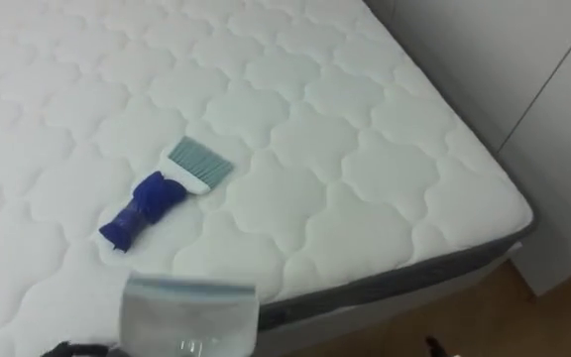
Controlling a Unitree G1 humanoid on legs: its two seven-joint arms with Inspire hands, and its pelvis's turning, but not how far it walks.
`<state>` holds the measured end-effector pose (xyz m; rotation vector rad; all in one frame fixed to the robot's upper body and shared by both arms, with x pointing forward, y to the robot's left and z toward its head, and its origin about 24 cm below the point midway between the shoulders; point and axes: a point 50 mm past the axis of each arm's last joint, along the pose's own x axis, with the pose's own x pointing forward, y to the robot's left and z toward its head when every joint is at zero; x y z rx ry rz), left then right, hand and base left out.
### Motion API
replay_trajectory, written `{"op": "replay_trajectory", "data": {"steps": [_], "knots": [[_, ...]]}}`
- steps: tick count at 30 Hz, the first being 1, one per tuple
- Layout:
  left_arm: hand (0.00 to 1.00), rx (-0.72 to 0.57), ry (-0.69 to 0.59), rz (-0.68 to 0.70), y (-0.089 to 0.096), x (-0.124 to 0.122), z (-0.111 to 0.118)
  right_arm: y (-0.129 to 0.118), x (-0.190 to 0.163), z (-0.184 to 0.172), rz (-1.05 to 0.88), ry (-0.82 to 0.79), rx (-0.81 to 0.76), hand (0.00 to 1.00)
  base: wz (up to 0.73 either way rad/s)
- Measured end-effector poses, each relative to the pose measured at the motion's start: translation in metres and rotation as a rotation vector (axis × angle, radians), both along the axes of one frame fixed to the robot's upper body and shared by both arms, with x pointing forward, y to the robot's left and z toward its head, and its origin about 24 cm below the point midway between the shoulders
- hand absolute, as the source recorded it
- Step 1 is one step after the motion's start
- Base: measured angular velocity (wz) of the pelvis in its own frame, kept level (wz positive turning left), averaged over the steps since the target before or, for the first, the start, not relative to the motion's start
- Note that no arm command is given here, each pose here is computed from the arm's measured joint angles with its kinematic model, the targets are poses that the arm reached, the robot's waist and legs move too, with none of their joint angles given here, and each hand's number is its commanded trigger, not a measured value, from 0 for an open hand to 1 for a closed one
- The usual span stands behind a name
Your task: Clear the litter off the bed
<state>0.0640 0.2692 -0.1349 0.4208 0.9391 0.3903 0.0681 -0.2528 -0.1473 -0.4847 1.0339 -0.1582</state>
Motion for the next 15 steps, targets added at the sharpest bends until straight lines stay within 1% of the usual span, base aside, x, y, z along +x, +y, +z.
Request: {"op": "replay_trajectory", "data": {"steps": [3,4,6,7,9,12,15], "knots": [[0.00,0.005,0.051,0.101,0.005,-0.017,-0.005,-0.001,-0.005,-0.003,-0.003,0.041,-0.004,0.00,0.01],[0.00,0.008,0.069,0.114,0.006,-0.023,-0.005,-0.001,-0.007,-0.004,-0.009,0.053,-0.003,0.00,0.00],[0.00,0.025,0.128,0.179,0.009,-0.042,-0.008,-0.005,-0.018,-0.005,-0.025,0.103,-0.008,0.00,0.00],[0.00,0.032,0.147,0.191,0.010,-0.047,-0.009,-0.005,-0.020,-0.006,-0.031,0.117,-0.009,0.00,0.00],[0.00,0.039,0.230,0.238,0.011,-0.064,-0.012,-0.005,-0.032,-0.010,-0.036,0.190,-0.003,0.00,0.00],[0.00,0.028,0.318,0.281,0.010,-0.081,-0.015,-0.005,-0.042,-0.013,-0.010,0.278,0.002,0.00,0.00],[0.00,-0.009,0.392,0.301,0.007,-0.092,-0.018,-0.003,-0.046,-0.014,0.023,0.337,0.022,0.00,0.00]]}}
